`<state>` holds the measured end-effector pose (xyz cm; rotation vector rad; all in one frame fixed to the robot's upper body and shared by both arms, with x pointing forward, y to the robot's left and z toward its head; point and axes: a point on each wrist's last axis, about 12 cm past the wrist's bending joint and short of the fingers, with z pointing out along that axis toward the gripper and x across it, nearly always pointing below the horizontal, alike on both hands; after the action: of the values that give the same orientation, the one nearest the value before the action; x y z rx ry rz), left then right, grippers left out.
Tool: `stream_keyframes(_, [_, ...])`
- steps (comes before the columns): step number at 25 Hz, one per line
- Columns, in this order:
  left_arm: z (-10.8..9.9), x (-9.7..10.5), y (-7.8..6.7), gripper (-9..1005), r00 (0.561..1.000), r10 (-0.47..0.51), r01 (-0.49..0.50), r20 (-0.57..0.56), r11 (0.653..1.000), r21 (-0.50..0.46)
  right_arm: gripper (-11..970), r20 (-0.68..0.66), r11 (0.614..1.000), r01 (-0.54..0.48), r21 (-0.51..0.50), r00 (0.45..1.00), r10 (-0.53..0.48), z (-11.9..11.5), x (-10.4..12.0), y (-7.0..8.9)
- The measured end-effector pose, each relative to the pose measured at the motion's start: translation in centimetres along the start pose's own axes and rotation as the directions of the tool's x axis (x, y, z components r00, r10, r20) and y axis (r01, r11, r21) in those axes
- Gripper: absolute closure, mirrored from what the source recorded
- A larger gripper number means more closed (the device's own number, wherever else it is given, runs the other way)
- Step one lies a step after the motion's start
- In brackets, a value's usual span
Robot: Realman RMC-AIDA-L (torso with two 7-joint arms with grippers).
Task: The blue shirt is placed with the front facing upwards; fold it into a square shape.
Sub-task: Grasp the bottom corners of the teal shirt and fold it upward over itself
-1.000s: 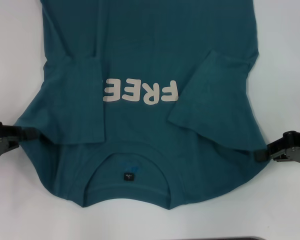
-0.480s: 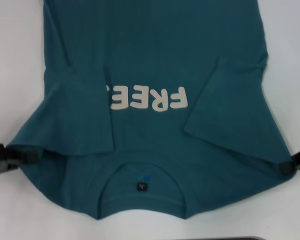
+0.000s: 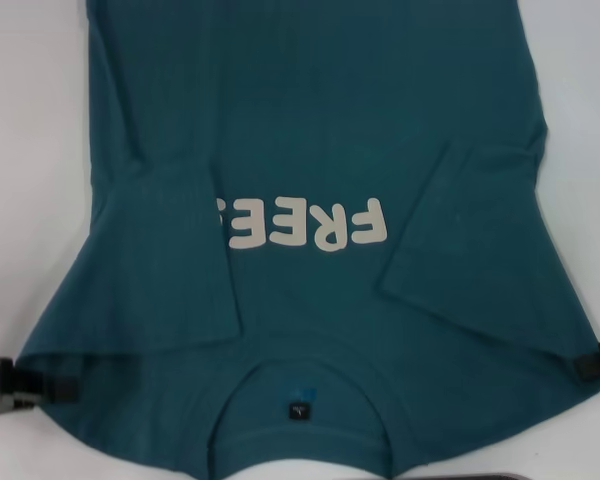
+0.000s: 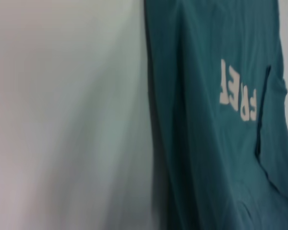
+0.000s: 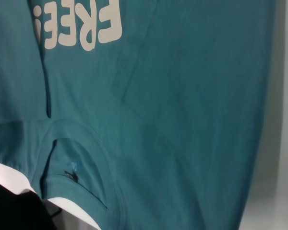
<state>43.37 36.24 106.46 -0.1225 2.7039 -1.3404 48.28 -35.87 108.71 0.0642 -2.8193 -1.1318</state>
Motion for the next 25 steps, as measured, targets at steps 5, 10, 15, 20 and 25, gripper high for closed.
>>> stream_keyframes(5, [0.1, 1.0, 0.3, 963, 0.999, -0.006, 0.006, -0.051, 1.0, -0.011, 889, -0.017, 1.0, -0.006, 0.028, 1.0, 0.007, -0.1, 0.4, -0.3])
stream_keyframes(10, [0.1, 1.7, 0.5, 963, 0.998, -0.008, 0.008, -0.061, 1.0, -0.003, 882, -0.006, 0.999, -0.006, 0.038, 1.0, 0.006, -0.5, 0.4, -0.4])
stream_keyframes(15, [0.0, 0.4, -0.9, 963, 0.996, 0.076, -0.073, -0.041, 0.994, 0.08, 875, 0.03, 0.997, 0.071, -0.038, 0.997, -0.07, -0.7, -0.1, 0.8])
stream_keyframes(20, [0.2, -2.3, -2.4, 963, 0.992, 0.115, -0.109, -0.048, 0.987, 0.116, 867, 0.152, 0.971, 0.185, -0.15, 0.975, -0.162, -1.7, -1.8, 2.7])
stream_keyframes(25, [0.8, -6.3, -5.0, 963, 0.987, 0.157, -0.15, -0.038, 0.979, 0.139, 860, 0.316, 0.941, 0.258, -0.221, 0.931, -0.181, -3.5, -3.2, 3.8])
